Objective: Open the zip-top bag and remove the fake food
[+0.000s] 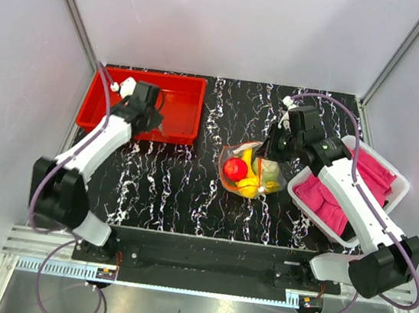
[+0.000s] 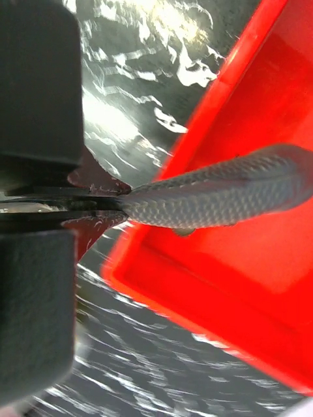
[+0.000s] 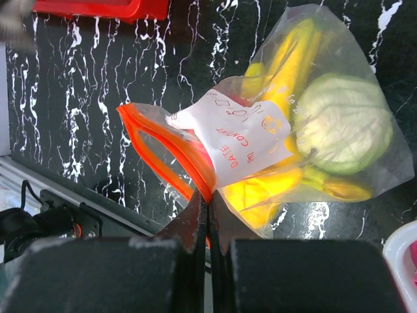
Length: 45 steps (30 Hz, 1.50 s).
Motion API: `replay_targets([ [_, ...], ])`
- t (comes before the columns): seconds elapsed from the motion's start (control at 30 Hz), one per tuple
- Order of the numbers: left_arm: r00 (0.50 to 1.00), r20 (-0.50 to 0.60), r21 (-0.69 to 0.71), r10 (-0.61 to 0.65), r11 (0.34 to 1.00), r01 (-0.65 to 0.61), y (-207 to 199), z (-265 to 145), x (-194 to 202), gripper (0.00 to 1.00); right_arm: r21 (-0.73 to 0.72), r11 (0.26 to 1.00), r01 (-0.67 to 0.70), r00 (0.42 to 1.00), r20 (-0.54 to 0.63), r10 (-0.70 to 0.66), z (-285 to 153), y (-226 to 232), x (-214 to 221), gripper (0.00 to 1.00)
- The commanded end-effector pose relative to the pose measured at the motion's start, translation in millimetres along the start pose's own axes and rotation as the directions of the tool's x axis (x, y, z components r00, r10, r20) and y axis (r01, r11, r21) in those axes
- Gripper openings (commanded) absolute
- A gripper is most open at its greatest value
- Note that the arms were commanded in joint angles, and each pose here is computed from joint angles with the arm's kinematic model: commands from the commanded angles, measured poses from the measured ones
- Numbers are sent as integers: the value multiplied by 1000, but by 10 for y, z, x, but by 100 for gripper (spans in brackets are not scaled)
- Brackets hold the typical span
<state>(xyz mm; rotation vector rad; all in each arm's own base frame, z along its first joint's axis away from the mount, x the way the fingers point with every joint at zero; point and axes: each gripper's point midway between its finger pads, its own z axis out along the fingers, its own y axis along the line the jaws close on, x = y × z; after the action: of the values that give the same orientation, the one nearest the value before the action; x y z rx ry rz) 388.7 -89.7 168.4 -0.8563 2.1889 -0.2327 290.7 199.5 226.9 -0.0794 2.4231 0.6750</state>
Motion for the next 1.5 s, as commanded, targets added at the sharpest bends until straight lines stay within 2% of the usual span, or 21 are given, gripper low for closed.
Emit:
replay_targets([
  [0.0, 943, 187, -17, -275, 959, 283, -249, 225, -588, 0, -84, 996, 11, 999, 33, -8, -93, 218, -179, 0],
  [0.23, 886, 226, -144, -405, 886, 441, -285, 973, -699, 0, -78, 997, 12, 999, 33, -9, -61, 206, -193, 0],
  [0.4, 861, 286, -169, -422, 862, 478, -316, 1308, -749, 2, -78, 997, 8, 999, 36, -5, -39, 203, -199, 0],
  [0.43, 858, 305, -172, -413, 862, 476, -335, 1385, -790, 11, -77, 997, 5, 1000, 31, -3, -20, 194, -182, 0],
  [0.47, 861, 310, -170, -404, 867, 468, -352, 1426, -813, 26, -77, 997, 3, 1000, 31, -1, -3, 190, -173, 0],
  [0.5, 881, 305, -184, -361, 886, 426, -346, 1498, -805, 53, -73, 997, -1, 999, 33, 4, 13, 174, -170, 0],
  [0.53, 887, 306, -162, -346, 899, 406, -429, 1484, -880, 65, -71, 997, -2, 999, 32, 4, 27, 161, -157, 0],
  [0.63, 931, 278, -130, -236, 951, 279, -556, 1381, -960, 84, -83, 997, -7, 1000, 14, 8, 66, 178, -138, 0],
  [0.73, 970, 217, -66, -110, 990, 127, -644, 1162, -944, 92, -104, 994, -15, 1000, 2, 15, 69, 224, -134, 0],
  [0.8, 988, 154, -9, -11, 1000, 12, -667, 896, -861, 92, -123, 992, -21, 1000, -1, 22, 50, 270, -148, 0],
  [0.87, 993, 109, 60, 33, 997, -39, -691, 682, -742, 91, -150, 988, -29, 1000, -12, 28, 34, 330, -146, 0],
  [0.9, 996, 50, 140, 78, 987, -84, -678, 454, -517, 90, -156, 987, -29, 1000, -10, 28, 11, 350, -158, 0],
  [0.97, 993, 38, 310, 110, 944, -116, -839, 186, -345, 87, -162, 986, -35, 999, -15, 33, 3, 369, -158, 0],
  [1.0, 989, -15, 409, 146, 903, -127, -818, -60, -68, 85, -169, 985, -34, 999, -15, 32, 1, 381, -160, 0],
  [1.07, 980, 27, 573, 197, 800, -177, -1087, -556, 158, 81, -181, 983, -38, 999, -28, 33, -4, 398, -130, 0],
  [1.1, 960, 7, 624, 281, 749, -224, -1133, -714, 566, 79, -181, 983, -42, 999, -33, 37, 2, 389, -117, 0],
  [1.17, 943, 46, 711, 330, 652, -262, -1289, -1080, 836, 75, -187, 982, -36, 999, -31, 31, -16, 402, -112, 0],
  [1.2, 921, 31, 743, 388, 607, -281, -1312, -1232, 1208, 71, -190, 981, -36, 999, -28, 32, -30, 412, -119, 0],
  [1.3, 898, 60, 786, 436, 533, -312, -1394, -1494, 1680, 57, -202, 979, -32, 999, -16, 29, -71, 450, -157, 0],
  [1.37, 868, 67, 792, 492, 503, -347, -1402, -1494, 1910, 52, -213, 977, -33, 999, -20, 29, -81, 478, -158, 0],
  [1.47, 842, 85, 763, 533, 509, -399, -1489, -1414, 2065, 40, -227, 973, -36, 999, -27, 31, -96, 502, -149, 0],
])
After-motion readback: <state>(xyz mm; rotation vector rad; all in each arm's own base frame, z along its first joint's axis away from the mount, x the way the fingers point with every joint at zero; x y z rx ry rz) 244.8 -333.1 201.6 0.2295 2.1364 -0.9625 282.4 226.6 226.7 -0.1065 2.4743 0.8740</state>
